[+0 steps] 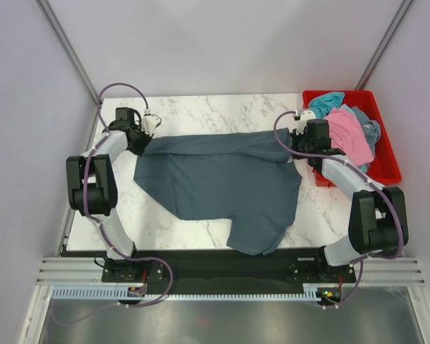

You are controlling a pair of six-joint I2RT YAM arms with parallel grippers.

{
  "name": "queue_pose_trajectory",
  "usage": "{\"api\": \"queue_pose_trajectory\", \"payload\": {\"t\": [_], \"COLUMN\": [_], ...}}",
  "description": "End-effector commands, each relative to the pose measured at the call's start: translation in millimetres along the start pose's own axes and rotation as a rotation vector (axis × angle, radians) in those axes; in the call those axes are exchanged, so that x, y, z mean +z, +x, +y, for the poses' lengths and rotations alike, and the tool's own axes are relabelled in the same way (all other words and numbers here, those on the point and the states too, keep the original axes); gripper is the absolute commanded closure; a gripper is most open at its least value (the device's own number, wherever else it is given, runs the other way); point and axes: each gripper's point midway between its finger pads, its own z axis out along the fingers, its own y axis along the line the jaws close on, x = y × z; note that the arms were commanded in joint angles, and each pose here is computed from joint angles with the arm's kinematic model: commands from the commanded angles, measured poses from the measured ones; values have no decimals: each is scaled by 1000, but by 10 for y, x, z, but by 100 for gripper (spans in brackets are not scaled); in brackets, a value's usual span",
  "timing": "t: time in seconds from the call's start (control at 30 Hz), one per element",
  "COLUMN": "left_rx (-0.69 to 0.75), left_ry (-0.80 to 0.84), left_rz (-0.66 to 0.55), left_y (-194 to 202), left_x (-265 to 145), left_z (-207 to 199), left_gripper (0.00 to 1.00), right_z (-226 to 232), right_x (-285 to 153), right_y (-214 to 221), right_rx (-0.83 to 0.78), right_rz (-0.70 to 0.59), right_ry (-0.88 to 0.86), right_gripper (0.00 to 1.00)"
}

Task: Fold and stack the t-shirts
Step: Fold the tshirt

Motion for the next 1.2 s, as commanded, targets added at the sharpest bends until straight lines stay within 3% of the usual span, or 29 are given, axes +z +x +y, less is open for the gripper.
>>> {"api": "queue_pose_trajectory", "payload": {"t": [0.0, 0.4, 0.7, 0.73, 0.77, 1.17], "left_rx": [48, 61, 60, 69, -328, -320], "left_ry": [-54, -111, -105, -6, 108, 92], "left_rz": [-78, -149, -140, -218, -90, -105], "left_y": [-250, -409, -480, -622, -369, -439], "left_x": [-287, -678, -519, -498, -538, -577], "left_z": [194, 245, 331, 158, -220, -169], "left_gripper": [98, 98, 98, 98, 2, 1], "right_z": [59, 123, 118, 124, 112, 115], "right_x": [90, 133, 155, 150, 146, 117], "right_y": [-180, -336, -378, -383, -405, -405], "right_rx": [0, -12, -14, -16, -15, -19], "right_rz": [-47, -71, -76, -76, -80, -83], "right_ry": [-21, -34, -32, -33, -29, -29], "right_gripper": [100, 100, 100, 100, 100, 100]}}
